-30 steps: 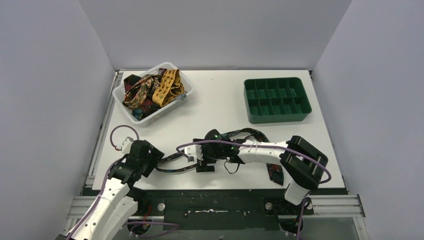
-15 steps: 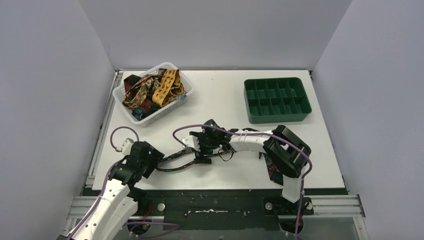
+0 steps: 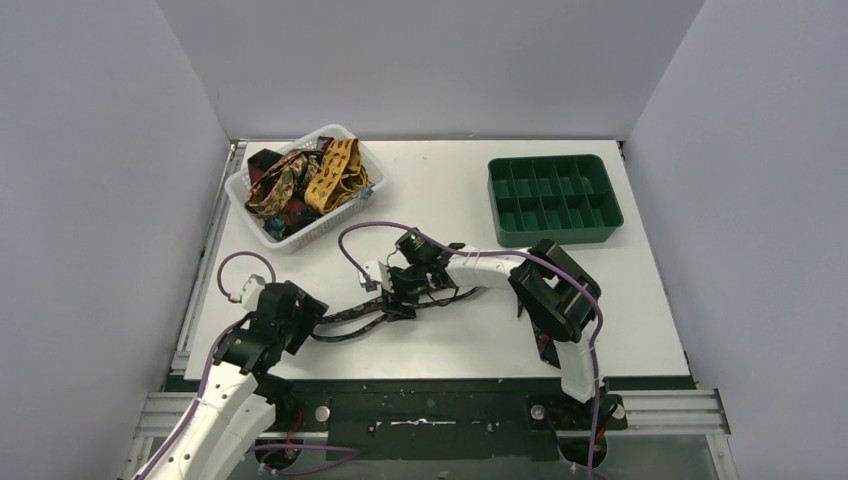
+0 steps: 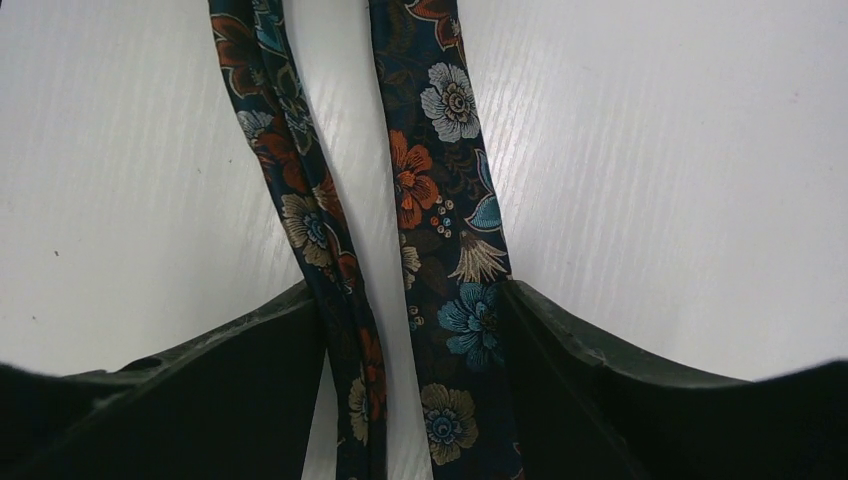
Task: Roll the ties
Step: Flatten out the tie at the center of the board.
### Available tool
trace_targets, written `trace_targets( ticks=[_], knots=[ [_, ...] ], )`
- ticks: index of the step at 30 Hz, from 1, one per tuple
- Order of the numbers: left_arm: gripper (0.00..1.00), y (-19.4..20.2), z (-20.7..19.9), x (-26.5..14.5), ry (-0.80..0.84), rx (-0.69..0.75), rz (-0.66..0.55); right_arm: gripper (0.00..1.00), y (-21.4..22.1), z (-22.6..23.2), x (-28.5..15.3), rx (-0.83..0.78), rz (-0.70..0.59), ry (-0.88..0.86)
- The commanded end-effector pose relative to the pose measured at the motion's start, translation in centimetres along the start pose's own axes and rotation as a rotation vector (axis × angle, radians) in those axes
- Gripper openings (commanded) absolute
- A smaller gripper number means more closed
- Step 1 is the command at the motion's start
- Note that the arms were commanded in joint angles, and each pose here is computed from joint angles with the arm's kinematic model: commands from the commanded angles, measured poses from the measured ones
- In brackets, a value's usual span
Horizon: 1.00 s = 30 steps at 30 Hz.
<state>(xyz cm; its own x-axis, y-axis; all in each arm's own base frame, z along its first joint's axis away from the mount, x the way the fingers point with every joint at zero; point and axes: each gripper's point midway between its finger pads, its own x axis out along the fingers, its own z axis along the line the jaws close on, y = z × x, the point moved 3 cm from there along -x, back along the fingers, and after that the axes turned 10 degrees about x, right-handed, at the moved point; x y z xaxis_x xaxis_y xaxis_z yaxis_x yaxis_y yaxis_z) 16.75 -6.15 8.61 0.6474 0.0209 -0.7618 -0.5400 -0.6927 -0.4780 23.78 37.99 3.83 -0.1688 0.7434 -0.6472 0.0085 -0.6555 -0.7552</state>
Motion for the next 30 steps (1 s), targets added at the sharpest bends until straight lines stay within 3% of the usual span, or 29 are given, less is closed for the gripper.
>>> trace_targets(
  ticks=[1, 3, 15, 16, 18, 20, 22, 27, 30],
  knots=[
    [0.72, -2.0, -1.6, -1.4, 0.050, -0.014, -0.063, 0.55, 3.0, 0.5, 0.5, 0.064, 0.090, -0.005],
    [0.72, -2.1, -1.6, -1.5, 0.049, -0.016, -0.070, 0.45, 3.0, 0.7, 0.4, 0.082, 0.093, -0.006],
    [0.75, -2.1, -1.4, -1.6, 0.043, -0.021, -0.073, 0.23, 4.8, 2.9, 0.4, 0.309, 0.142, 0.113],
    [0.75, -2.1, -1.5, -1.6, 0.046, -0.021, -0.072, 0.27, 5.0, 3.1, 0.6, 0.316, 0.152, 0.128],
    [0.75, -2.1, -1.5, -1.6, 0.049, -0.020, -0.070, 0.52, 5.5, 3.5, 0.9, 0.328, 0.165, 0.154],
    [0.75, -2.0, -1.5, -1.5, 0.052, -0.021, -0.066, 0.59, 6.0, 3.8, 1.3, 0.307, 0.172, 0.145],
    [0.75, -1.9, -1.5, -1.5, 0.055, -0.020, -0.061, 0.51, 6.5, 3.7, 1.8, 0.308, 0.196, 0.143],
    [0.75, -2.0, -1.6, -1.8, 0.057, -0.022, -0.065, 0.11, 5.8, 2.8, 2.2, 0.319, 0.209, 0.139],
    [0.75, -2.6, -1.7, -2.4, 0.060, -0.027, -0.090, 0.02, 4.2, 2.1, 1.3, 0.378, 0.151, 0.147]
  ],
)
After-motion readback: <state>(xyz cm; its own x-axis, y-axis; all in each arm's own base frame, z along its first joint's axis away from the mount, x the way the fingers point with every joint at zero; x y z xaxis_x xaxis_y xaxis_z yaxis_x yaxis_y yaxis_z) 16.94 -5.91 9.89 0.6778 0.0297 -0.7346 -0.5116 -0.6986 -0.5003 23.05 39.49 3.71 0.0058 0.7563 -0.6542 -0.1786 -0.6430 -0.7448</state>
